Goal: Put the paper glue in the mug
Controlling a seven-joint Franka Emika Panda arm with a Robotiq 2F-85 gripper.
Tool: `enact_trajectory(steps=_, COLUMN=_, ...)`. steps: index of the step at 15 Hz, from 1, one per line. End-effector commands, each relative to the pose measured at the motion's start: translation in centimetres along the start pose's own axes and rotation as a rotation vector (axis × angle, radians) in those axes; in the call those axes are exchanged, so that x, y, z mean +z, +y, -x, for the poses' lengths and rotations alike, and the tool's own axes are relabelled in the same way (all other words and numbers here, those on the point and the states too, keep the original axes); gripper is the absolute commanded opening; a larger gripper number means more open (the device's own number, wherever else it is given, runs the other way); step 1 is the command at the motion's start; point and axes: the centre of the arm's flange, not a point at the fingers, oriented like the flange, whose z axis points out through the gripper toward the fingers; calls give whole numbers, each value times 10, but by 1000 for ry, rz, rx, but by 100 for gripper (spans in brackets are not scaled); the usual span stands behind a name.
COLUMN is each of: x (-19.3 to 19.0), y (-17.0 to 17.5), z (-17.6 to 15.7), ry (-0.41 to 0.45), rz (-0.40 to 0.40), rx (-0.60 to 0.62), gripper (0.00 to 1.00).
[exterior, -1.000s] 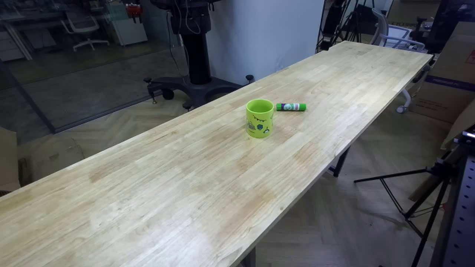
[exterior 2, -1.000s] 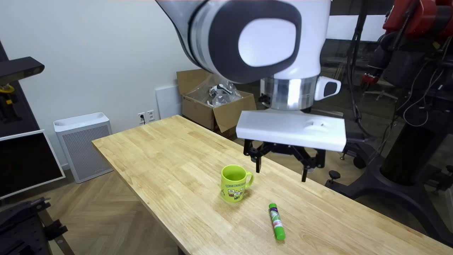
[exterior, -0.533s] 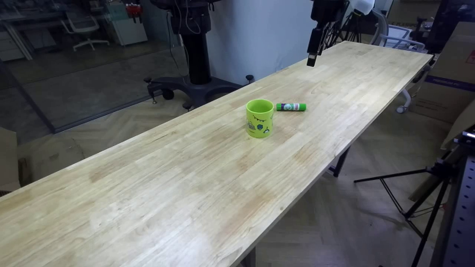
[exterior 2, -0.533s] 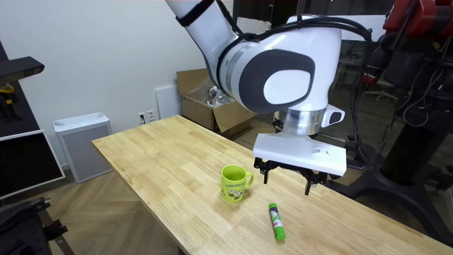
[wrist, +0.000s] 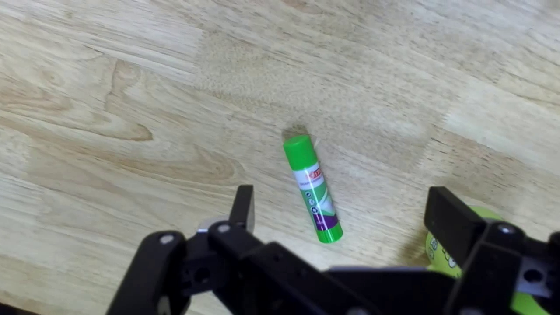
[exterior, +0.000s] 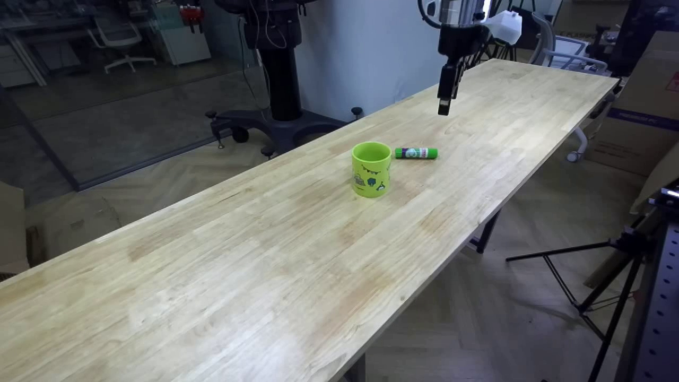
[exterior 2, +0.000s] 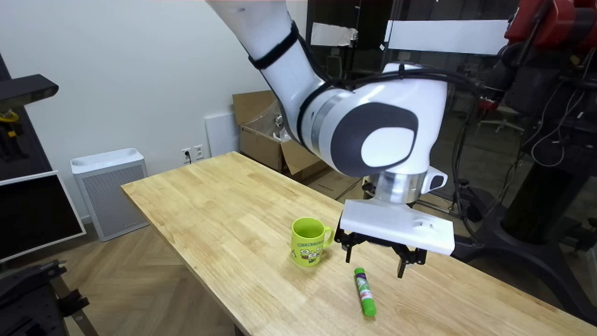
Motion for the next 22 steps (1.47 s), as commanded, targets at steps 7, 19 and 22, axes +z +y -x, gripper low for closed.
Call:
enact_trajectory(steps=7, x=91, y=24, z=-55, ry=-154, rz=-33, rx=-86, gripper=100)
enact_trajectory(steps=19, x=126, y=14, z=-109, ry=-329, rz=-13, rx=-208, gripper=100)
enact_trajectory(steps=22, x=132, y=8, z=-115, ry=-348, rz=-10, rx=-203, gripper=100)
